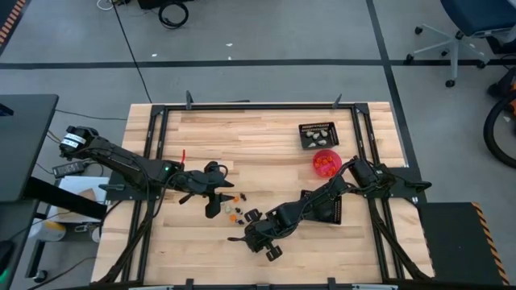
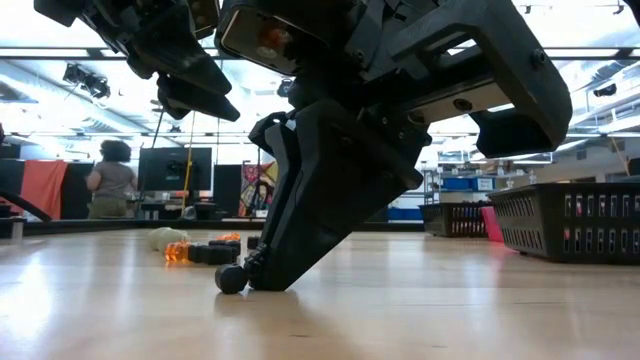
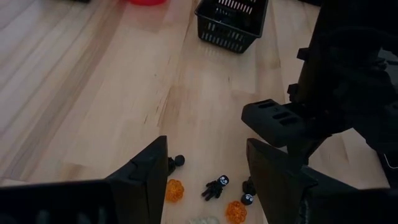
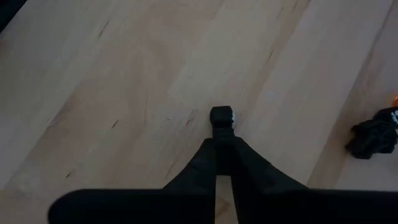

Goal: Sort Halloween decoration
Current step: Put the black skeleton toy into the bottom black bin

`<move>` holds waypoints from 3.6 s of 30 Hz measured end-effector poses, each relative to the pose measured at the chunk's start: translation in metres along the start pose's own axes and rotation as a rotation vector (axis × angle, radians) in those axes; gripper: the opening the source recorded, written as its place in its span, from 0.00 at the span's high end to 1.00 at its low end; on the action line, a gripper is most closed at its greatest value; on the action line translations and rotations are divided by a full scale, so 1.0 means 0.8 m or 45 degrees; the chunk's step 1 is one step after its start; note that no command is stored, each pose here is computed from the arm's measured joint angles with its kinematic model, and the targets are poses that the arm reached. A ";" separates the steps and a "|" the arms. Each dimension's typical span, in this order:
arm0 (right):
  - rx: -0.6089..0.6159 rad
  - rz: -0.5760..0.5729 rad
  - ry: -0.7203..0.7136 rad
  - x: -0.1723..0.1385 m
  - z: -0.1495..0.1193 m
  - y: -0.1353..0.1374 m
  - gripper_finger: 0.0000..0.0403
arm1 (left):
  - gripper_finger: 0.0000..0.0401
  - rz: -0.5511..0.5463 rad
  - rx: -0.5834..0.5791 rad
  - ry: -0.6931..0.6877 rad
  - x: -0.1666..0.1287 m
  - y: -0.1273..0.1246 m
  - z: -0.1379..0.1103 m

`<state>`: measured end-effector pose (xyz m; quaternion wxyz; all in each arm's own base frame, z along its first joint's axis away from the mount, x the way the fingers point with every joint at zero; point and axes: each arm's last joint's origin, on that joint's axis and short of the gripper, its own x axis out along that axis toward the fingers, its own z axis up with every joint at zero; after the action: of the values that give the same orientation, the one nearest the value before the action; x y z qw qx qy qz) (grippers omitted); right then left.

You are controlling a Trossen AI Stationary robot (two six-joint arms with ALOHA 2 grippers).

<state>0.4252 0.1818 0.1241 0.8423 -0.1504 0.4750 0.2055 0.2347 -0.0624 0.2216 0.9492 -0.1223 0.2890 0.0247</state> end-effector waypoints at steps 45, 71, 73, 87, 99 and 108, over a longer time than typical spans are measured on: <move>-0.001 -0.118 0.291 -0.110 0.068 -0.013 0.93 | 0.52 0.001 0.000 0.000 0.000 0.000 0.000; 0.088 -0.109 0.459 -0.184 0.080 -0.009 0.93 | 0.52 0.001 0.000 -0.001 0.000 0.000 0.000; 0.090 -0.109 0.460 -0.188 0.081 -0.009 0.93 | 0.52 0.001 0.000 -0.001 0.000 0.000 0.000; 0.127 -0.131 0.504 -0.221 0.080 -0.009 0.93 | 0.52 0.001 0.001 -0.001 0.000 0.000 0.000; 0.216 -0.233 0.336 -0.301 0.079 -0.008 0.93 | 0.52 0.002 0.000 -0.001 0.000 0.000 0.000; 0.235 -0.260 0.211 -0.354 0.074 0.001 0.93 | 0.52 0.001 0.000 -0.002 0.000 0.000 0.000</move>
<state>0.3369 0.1514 0.3980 0.8270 -0.1361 0.5420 0.0612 0.2347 -0.0624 0.2216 0.9494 -0.1221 0.2884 0.0252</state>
